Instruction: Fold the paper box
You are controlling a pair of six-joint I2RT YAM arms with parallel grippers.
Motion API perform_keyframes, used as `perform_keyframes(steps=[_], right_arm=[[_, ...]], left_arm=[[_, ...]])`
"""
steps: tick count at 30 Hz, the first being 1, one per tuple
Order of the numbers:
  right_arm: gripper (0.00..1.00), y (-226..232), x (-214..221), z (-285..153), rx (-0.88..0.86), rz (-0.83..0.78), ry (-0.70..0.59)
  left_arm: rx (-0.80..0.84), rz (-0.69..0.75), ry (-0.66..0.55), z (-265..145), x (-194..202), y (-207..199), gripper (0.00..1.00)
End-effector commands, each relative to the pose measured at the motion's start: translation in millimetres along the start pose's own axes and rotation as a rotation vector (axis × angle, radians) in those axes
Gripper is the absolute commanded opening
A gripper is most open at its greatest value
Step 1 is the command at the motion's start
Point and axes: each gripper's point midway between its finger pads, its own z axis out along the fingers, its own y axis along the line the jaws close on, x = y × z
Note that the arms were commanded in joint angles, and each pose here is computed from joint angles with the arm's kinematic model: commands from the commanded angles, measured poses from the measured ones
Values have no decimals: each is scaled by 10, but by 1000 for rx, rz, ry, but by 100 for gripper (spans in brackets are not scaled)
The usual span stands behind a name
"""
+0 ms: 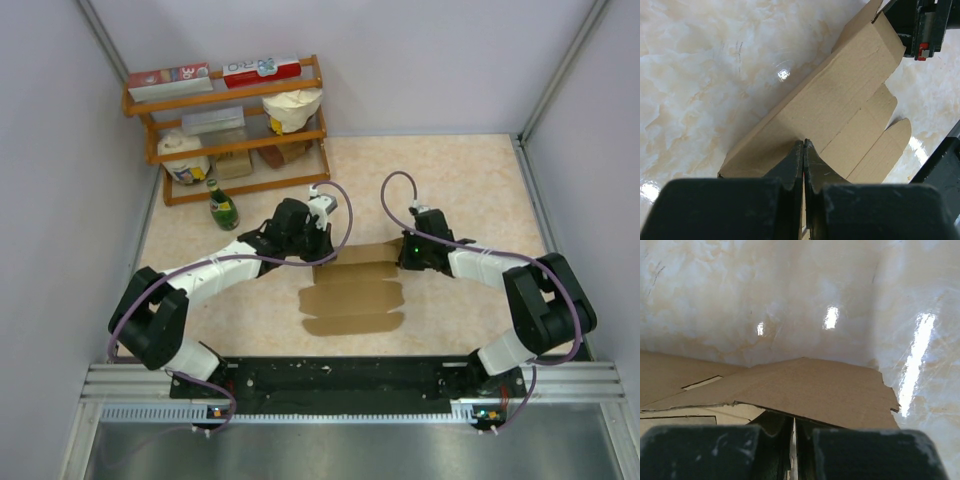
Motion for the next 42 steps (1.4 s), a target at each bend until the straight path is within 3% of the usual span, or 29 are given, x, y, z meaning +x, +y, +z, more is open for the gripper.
perform_keyframes(steps=[1, 42], right_arm=[[0, 94, 227, -84, -47, -2, 79], [0, 743, 70, -183, -425, 50, -17]], left_arm=[[10, 8, -28, -14, -19, -25, 0], [11, 2, -32, -58, 65, -23, 0]])
